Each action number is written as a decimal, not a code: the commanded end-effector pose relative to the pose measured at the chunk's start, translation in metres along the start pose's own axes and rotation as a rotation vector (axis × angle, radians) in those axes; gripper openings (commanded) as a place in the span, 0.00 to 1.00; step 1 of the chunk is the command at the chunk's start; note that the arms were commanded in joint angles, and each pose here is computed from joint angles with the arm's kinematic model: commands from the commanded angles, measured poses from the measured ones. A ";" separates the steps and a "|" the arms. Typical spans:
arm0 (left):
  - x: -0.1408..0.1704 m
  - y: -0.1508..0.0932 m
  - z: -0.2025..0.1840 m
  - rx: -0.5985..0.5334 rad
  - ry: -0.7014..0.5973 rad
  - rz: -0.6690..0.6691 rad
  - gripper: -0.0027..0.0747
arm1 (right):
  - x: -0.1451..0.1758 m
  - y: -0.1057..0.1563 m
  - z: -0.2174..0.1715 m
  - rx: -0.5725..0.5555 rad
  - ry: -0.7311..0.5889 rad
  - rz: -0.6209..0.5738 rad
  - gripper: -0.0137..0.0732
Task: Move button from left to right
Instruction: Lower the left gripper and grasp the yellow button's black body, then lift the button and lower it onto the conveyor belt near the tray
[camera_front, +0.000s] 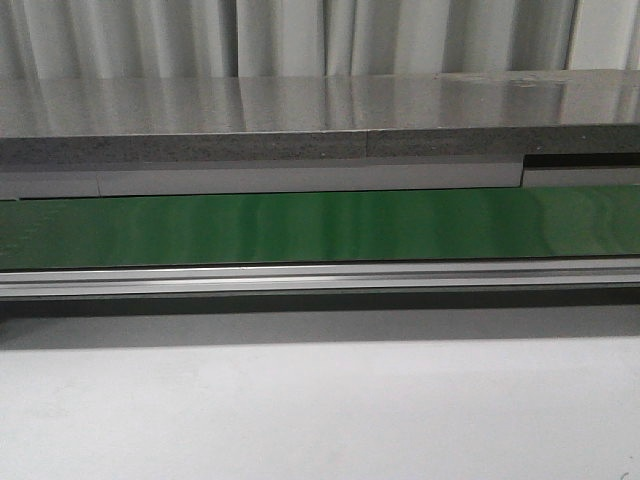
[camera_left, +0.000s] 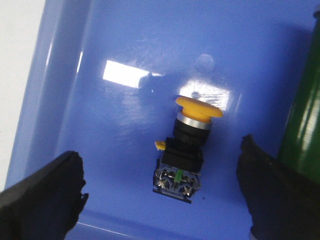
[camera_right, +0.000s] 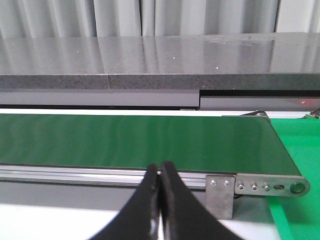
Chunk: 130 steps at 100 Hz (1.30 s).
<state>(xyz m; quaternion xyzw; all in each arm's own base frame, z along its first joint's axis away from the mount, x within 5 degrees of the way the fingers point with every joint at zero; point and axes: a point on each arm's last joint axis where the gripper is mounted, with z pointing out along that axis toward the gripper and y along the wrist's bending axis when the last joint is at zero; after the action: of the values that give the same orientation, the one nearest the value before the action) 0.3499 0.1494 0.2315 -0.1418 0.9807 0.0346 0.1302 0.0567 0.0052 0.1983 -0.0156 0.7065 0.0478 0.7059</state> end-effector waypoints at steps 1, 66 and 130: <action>-0.009 0.000 -0.015 0.001 -0.079 0.002 0.81 | -0.014 0.000 -0.003 -0.003 -0.114 -0.014 0.08; -0.011 -0.001 0.016 0.022 -0.019 -0.008 0.81 | -0.014 0.000 -0.003 -0.003 -0.115 -0.014 0.08; -0.007 -0.003 0.057 0.045 0.083 -0.017 0.74 | -0.014 0.000 -0.003 -0.003 -0.115 -0.014 0.08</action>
<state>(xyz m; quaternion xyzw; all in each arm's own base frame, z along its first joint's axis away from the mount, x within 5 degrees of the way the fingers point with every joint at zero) 0.3662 0.1538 0.1539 -0.1463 0.9881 -0.0009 0.0478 0.0567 0.0052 0.1983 -0.0156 0.7065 0.0478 0.7059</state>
